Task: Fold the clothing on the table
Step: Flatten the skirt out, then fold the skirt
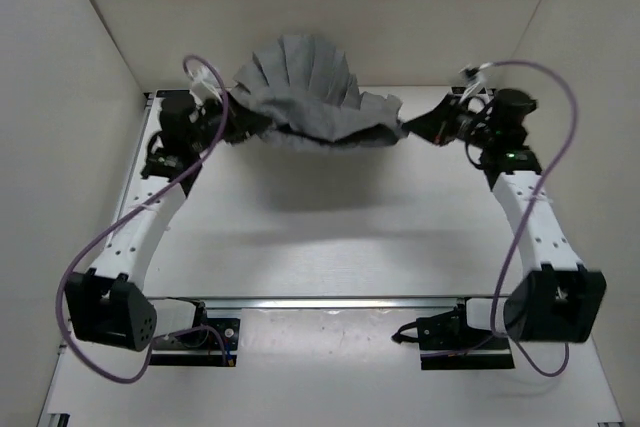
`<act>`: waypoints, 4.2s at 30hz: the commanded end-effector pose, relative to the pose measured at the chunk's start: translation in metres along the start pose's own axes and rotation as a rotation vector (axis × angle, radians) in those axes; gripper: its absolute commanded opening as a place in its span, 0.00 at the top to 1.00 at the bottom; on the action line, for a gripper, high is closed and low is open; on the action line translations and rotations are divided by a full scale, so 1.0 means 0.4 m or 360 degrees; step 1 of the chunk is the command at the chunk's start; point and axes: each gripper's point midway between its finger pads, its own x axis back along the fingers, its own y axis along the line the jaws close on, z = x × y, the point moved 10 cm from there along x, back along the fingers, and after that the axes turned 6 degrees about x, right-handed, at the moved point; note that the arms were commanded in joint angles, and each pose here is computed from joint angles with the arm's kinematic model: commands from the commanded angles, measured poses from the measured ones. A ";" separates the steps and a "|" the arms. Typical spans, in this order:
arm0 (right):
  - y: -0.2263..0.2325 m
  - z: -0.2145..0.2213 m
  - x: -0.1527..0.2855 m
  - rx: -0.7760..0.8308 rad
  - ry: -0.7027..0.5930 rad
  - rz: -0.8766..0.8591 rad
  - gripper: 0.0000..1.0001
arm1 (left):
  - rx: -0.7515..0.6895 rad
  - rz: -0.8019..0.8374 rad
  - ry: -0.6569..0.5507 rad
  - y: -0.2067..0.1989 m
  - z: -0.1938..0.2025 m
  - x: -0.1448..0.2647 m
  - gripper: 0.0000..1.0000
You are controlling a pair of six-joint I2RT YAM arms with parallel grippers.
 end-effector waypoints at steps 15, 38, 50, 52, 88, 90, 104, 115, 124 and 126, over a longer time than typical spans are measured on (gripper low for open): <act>-0.039 0.541 0.059 -0.0481 0.0677 0.0644 0.63 | 0.0481 -0.0553 0.0498 0.314 0.514 0.192 0.20; 0.061 0.696 -0.015 -0.0029 0.1383 0.0801 0.63 | 0.0578 -0.0791 0.0455 0.372 0.655 0.249 0.23; 0.038 0.741 0.008 -0.0081 0.1527 0.0868 0.82 | 0.0501 -0.0968 0.0573 0.415 0.694 0.265 0.92; 0.037 0.745 0.010 -0.0085 0.1547 0.0869 1.00 | 0.0504 -0.0982 0.0588 0.418 0.697 0.269 1.00; 0.026 0.699 0.077 -0.0517 0.1230 0.0728 0.46 | 0.0469 -0.0985 0.0590 0.415 0.689 0.289 1.00; 0.030 0.710 0.071 -0.0570 0.1209 0.0666 0.46 | 0.0478 -0.0997 0.0592 0.417 0.691 0.293 1.00; 0.004 0.701 0.061 -0.0593 0.1115 0.0580 1.00 | 0.0418 -0.0982 0.0595 0.401 0.667 0.296 1.00; 0.067 0.586 0.117 -0.0443 0.0992 0.0479 0.99 | 0.0305 -0.0849 0.0595 0.310 0.594 0.296 0.89; 0.068 0.597 0.098 -0.0440 0.0999 0.0422 1.00 | 0.0471 -0.0865 0.0668 0.349 0.686 0.300 0.43; 0.068 0.599 0.102 -0.0444 0.0991 0.0423 1.00 | 0.0475 -0.0875 0.0665 0.354 0.691 0.301 0.44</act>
